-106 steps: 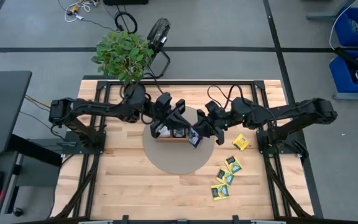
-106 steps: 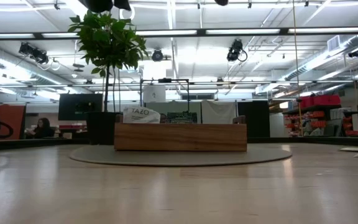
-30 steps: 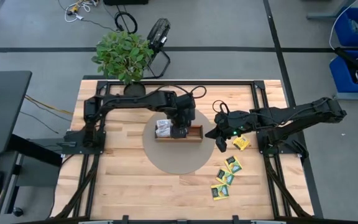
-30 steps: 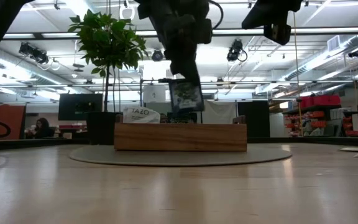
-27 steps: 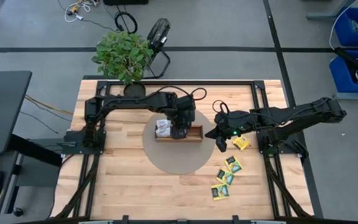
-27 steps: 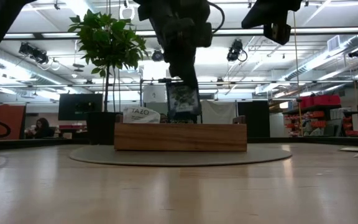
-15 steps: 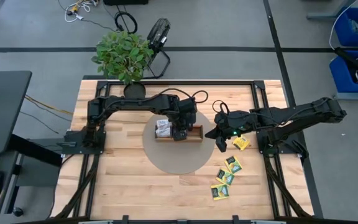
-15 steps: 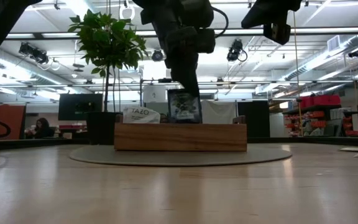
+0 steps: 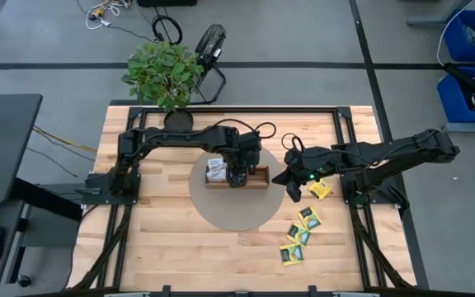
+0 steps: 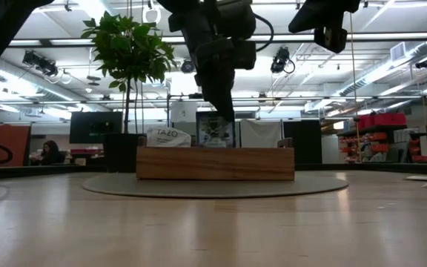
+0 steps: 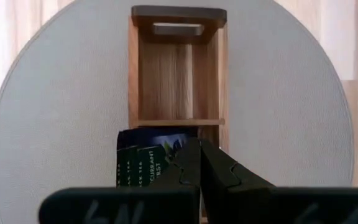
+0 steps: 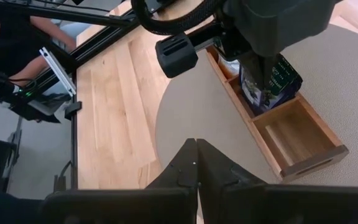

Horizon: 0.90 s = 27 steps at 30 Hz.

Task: Pick & Place Tea
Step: Put the blue tea bag into the middle section of the wooden organizer, then put the yellow tea bag into the right section of the wooden organizer

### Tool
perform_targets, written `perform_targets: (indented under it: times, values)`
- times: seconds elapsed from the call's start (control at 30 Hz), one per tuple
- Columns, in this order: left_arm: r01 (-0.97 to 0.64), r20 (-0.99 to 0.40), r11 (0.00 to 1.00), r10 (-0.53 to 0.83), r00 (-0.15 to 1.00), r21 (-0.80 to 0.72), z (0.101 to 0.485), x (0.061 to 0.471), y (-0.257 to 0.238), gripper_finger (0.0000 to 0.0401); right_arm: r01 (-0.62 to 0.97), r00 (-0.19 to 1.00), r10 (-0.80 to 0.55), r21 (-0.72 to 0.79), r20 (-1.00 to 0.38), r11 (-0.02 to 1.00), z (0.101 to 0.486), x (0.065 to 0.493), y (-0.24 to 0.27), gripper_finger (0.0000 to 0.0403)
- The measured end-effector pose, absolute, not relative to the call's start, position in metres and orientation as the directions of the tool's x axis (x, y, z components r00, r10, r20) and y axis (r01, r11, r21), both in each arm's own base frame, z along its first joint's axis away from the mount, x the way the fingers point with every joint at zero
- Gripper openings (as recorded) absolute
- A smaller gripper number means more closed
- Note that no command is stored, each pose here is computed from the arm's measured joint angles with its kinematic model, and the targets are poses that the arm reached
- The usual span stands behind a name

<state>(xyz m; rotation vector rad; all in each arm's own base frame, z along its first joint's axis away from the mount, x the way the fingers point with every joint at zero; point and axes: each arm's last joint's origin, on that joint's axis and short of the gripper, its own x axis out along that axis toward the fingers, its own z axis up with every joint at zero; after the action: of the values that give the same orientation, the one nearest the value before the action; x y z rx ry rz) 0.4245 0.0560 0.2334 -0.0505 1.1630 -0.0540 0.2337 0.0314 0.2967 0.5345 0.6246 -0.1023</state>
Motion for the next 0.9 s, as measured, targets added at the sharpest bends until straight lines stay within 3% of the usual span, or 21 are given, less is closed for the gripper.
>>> perform_targets:
  times: [0.4, 0.9]
  values:
    - [0.039, -0.916, 0.998, -0.055, 0.398, -0.044, 0.2335, 0.4250, 0.0548, 0.0007, 0.245, 0.810, 0.078, 0.456, -0.582, 0.855, 0.2967, 0.2337, 0.0317, 0.0001]
    - [0.039, -0.916, 0.998, -0.053, 0.397, -0.041, 0.2336, 0.4251, 0.0533, 0.0110, 0.239, 0.808, 0.088, 0.461, -0.582, 0.855, 0.2966, 0.2336, 0.0320, 0.0001]
